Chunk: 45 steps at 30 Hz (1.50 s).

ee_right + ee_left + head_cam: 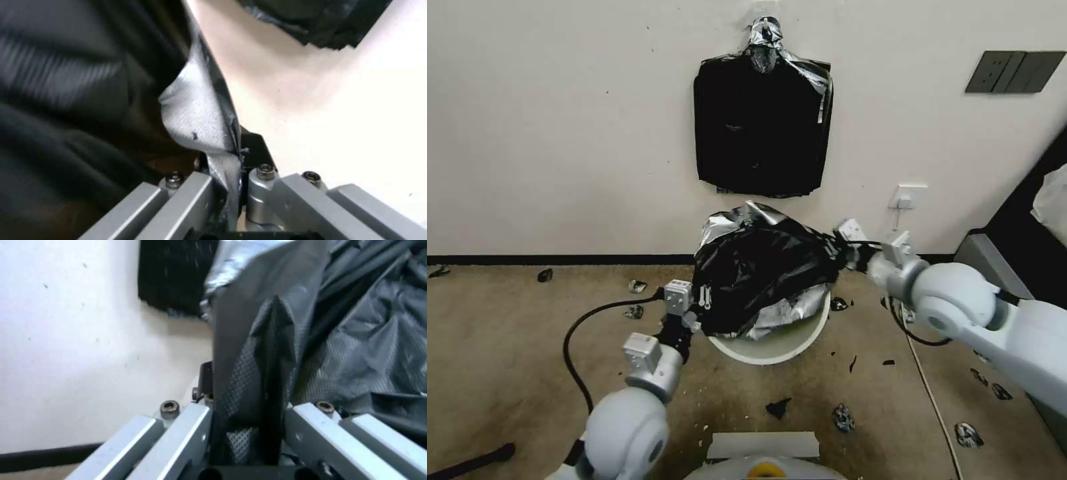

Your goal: Place a trash bag onto the trash bin.

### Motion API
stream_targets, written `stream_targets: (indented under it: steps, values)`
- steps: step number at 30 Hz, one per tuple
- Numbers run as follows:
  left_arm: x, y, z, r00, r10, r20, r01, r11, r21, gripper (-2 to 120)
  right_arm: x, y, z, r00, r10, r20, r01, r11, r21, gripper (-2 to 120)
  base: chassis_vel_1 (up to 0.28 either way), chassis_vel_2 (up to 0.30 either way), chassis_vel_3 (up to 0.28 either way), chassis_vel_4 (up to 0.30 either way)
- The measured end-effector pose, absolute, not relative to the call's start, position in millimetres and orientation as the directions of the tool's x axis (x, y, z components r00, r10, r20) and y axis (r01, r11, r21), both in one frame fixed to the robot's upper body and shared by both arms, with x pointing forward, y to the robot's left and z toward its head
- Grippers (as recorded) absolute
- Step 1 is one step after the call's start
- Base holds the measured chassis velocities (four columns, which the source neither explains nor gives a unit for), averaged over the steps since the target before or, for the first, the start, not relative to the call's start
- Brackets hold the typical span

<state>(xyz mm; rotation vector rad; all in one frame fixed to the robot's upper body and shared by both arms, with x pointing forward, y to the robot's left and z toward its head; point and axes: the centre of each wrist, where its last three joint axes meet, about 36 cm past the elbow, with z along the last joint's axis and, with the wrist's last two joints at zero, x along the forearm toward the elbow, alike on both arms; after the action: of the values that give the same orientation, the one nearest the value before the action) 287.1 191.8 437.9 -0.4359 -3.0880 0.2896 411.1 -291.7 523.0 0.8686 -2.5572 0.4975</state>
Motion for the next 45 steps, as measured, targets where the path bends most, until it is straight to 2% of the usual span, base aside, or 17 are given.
stream_targets:
  steps: [8,12,18,20,23,24,25,28,30,34,36,37,39,40,41,45]
  values:
    - [286.4,200.0,458.1,-0.985,0.170,-0.032,0.170,0.910,-0.378,4,386.4,-286.2,507.6,-0.630,-0.600,0.493,-0.743,0.651,-0.156,0,0.000,0.000,0.000,0.000]
    - [284.9,201.1,460.8,-0.985,0.168,-0.028,0.165,0.907,-0.387,4,384.6,-280.0,501.2,-0.628,-0.611,0.482,-0.744,0.652,-0.144,0,0.000,0.000,0.000,0.000]
    - [279.5,204.1,466.7,-0.988,0.155,0.026,0.132,0.907,-0.400,4,386.7,-254.8,492.0,-0.686,-0.603,0.408,-0.679,0.732,-0.060,1,0.000,0.000,0.000,0.000]
    - [278.7,206.3,468.1,-0.988,0.146,0.059,0.110,0.907,-0.406,4,388.0,-249.6,490.6,-0.716,-0.583,0.384,-0.643,0.765,-0.037,9,0.000,0.000,0.000,0.000]
    - [278.7,207.4,468.9,-0.987,0.141,0.074,0.099,0.908,-0.408,4,388.1,-247.8,489.8,-0.729,-0.573,0.375,-0.626,0.779,-0.027,13,0.000,0.000,0.000,0.000]
    - [278.7,207.6,469.1,-0.987,0.140,0.078,0.096,0.908,-0.408,4,388.1,-247.4,489.6,-0.732,-0.570,0.373,-0.622,0.783,-0.024,18,0.000,0.000,0.000,0.000]
    - [279.1,210.1,470.3,-0.986,0.129,0.107,0.075,0.909,-0.410,4,387.9,-244.7,488.7,-0.751,-0.552,0.363,-0.592,0.806,0.002,30,0.000,0.000,0.000,0.000]
    - [278.9,214.3,470.9,-0.984,0.111,0.139,0.046,0.912,-0.407,4,387.6,-242.0,489.3,-0.761,-0.541,0.359,-0.564,0.825,0.047,36,0.000,0.000,0.000,0.000]
    - [278.8,223.1,472.3,-0.982,0.070,0.178,-0.006,0.919,-0.395,3,386.5,-239.3,493.5,-0.764,-0.547,0.342,-0.546,0.831,0.109,48,0.000,0.000,0.000,0.000]
    - [279.9,227.7,473.5,-0.978,0.058,0.200,-0.026,0.919,-0.394,3,385.9,-240.7,500.1,-0.769,-0.551,0.324,-0.531,0.833,0.154,56,0.000,0.000,0.000,0.000]
    - [280.5,230.4,474.4,-0.975,0.053,0.217,-0.036,0.922,-0.386,3,388.2,-245.5,508.5,-0.777,-0.550,0.308,-0.511,0.835,0.202,68,0.000,0.000,0.000,0.000]
    - [280.5,230.4,474.4,-0.975,0.053,0.217,-0.036,0.922,-0.386,3,388.2,-245.5,508.5,-0.777,-0.550,0.308,-0.511,0.835,0.202,68,0.000,0.000,0.000,0.000]
    - [281.0,233.5,475.3,-0.971,0.045,0.233,-0.050,0.921,-0.385,3,390.5,-251.6,523.3,-0.787,-0.551,0.278,-0.487,0.831,0.269,80,0.000,0.000,0.000,0.000]
    - [281.0,233.5,475.3,-0.971,0.045,0.233,-0.050,0.921,-0.385,3,390.5,-251.6,523.3,-0.787,-0.551,0.278,-0.487,0.831,0.269,80,0.000,0.000,0.000,0.000]
    - [281.2,234.8,475.6,-0.970,0.042,0.238,-0.054,0.922,-0.382,3,390.5,-255.5,530.6,-0.786,-0.554,0.274,-0.480,0.826,0.295,85,0.000,0.000,0.000,0.000]
    - [282.0,237.2,476.0,-0.969,0.041,0.245,-0.055,0.926,-0.373,3,385.1,-270.6,545.5,-0.731,-0.618,0.288,-0.518,0.778,0.355,98,0.000,0.000,0.000,0.000]
